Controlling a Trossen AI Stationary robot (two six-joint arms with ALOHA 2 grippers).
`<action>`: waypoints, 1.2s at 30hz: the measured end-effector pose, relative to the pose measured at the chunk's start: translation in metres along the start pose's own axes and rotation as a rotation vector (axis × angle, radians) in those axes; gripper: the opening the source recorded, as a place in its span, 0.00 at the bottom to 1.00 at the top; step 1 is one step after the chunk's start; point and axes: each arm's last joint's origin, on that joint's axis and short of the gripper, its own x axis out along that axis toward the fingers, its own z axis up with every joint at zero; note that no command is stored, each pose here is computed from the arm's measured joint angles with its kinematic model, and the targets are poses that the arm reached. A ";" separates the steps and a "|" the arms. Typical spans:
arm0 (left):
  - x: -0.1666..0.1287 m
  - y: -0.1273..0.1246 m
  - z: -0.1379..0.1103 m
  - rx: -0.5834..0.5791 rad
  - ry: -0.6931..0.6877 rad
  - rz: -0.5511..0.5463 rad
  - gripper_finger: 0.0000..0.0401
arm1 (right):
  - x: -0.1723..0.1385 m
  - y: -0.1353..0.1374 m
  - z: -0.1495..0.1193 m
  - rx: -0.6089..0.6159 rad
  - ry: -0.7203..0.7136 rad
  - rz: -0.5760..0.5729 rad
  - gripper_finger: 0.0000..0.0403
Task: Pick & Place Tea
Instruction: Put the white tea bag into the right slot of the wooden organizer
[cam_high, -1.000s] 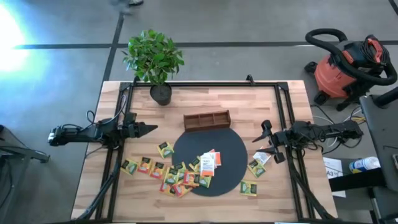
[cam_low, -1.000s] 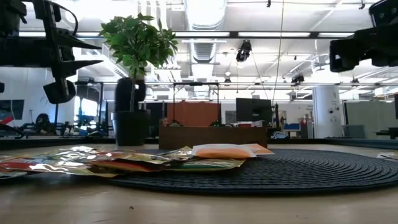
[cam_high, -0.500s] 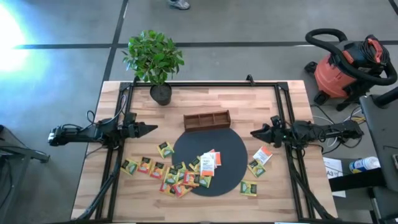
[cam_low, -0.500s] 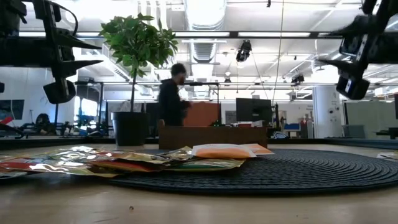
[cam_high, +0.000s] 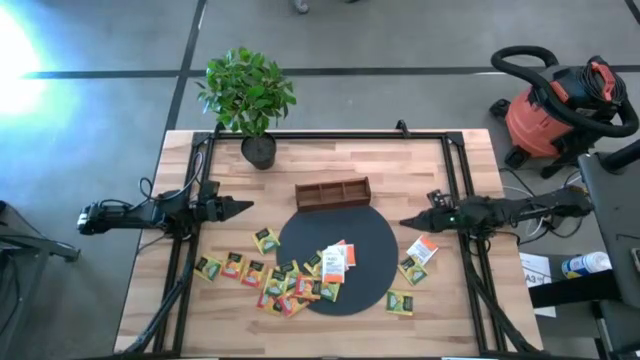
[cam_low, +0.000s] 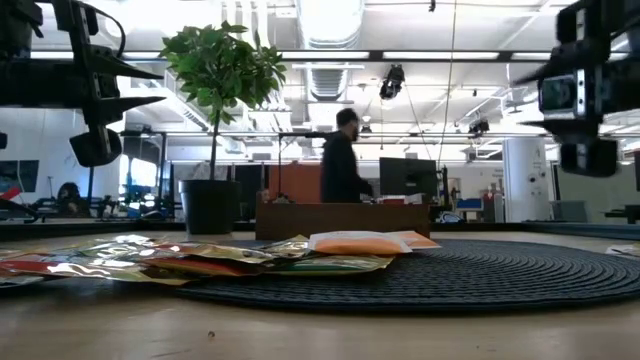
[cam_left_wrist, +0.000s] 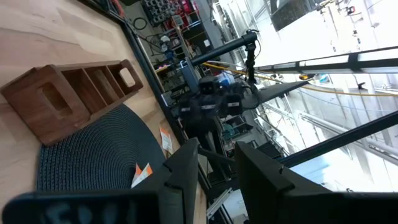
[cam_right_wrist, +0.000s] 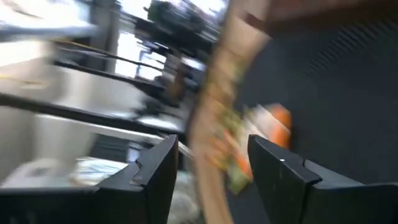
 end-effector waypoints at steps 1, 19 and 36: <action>0.000 0.000 0.000 0.000 0.000 0.000 0.21 | 0.000 0.004 -0.001 0.019 0.022 -0.069 0.46; 0.000 0.000 0.000 0.000 0.000 0.000 0.21 | 0.041 0.065 -0.055 0.433 0.088 -1.069 0.46; 0.000 0.000 0.000 0.000 0.000 0.000 0.21 | 0.029 0.028 -0.065 0.335 -0.077 -1.288 0.46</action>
